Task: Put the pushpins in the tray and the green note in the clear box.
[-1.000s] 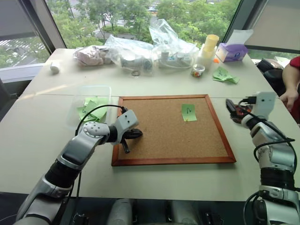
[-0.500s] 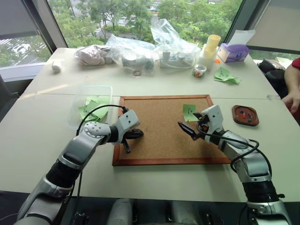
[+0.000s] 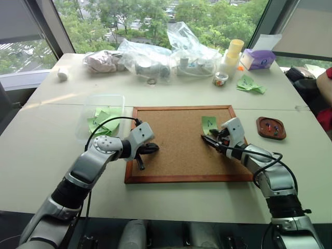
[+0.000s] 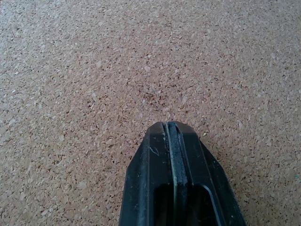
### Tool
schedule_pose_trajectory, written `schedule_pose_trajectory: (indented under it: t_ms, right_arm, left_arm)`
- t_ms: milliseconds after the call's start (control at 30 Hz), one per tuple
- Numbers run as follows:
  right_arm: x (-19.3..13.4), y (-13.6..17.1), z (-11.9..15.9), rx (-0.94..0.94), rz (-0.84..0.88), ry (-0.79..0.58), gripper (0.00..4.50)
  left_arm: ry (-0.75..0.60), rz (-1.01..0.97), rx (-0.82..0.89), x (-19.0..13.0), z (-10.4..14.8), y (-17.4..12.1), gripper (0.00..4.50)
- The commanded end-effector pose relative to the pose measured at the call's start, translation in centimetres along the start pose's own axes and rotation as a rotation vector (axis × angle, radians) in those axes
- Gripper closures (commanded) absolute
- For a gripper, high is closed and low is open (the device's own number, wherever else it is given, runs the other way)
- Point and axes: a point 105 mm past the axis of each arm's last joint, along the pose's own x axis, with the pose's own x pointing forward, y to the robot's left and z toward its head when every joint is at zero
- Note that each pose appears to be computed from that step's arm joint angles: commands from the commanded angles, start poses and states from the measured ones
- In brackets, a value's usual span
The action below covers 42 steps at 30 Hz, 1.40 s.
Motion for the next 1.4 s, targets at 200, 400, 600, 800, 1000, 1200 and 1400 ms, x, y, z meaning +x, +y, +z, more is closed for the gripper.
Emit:
schedule_pose_trajectory:
  t_ms: [200,400,600,800,1000,1200,1400]
  right_arm:
    - [0.1,0.4,-0.6,-0.045,-0.003,0.013,4.48]
    - [-0.8,-0.9,2.7,-0.071,-0.078,-0.126,4.48]
    - [-2.8,-1.5,6.7,-0.079,-0.110,-0.265,4.48]
    - [-3.2,-1.0,7.4,-0.109,-0.080,-0.259,4.48]
    - [-3.5,-0.3,8.0,-0.172,-0.037,-0.246,4.50]
    - [-3.4,0.4,8.5,-0.247,0.032,-0.227,4.50]
    - [-3.2,1.2,9.4,-0.300,0.078,-0.236,4.50]
  left_arm:
    - [0.063,-0.035,-0.039,0.6,-2.0,-0.9,4.50]
    - [0.066,-0.045,-0.033,0.7,-2.0,-1.0,4.50]
    - [0.072,-0.061,-0.028,0.7,-2.1,-1.1,4.50]
    - [0.014,-0.069,-0.066,1.0,-1.0,-0.9,4.50]
    - [-0.302,-0.095,-0.332,-0.6,5.5,1.2,3.17]
    - [-0.627,-0.153,-0.675,-1.3,13.3,4.4,0.21]
    - [-0.596,-0.217,-0.930,3.2,14.8,5.2,0.04]
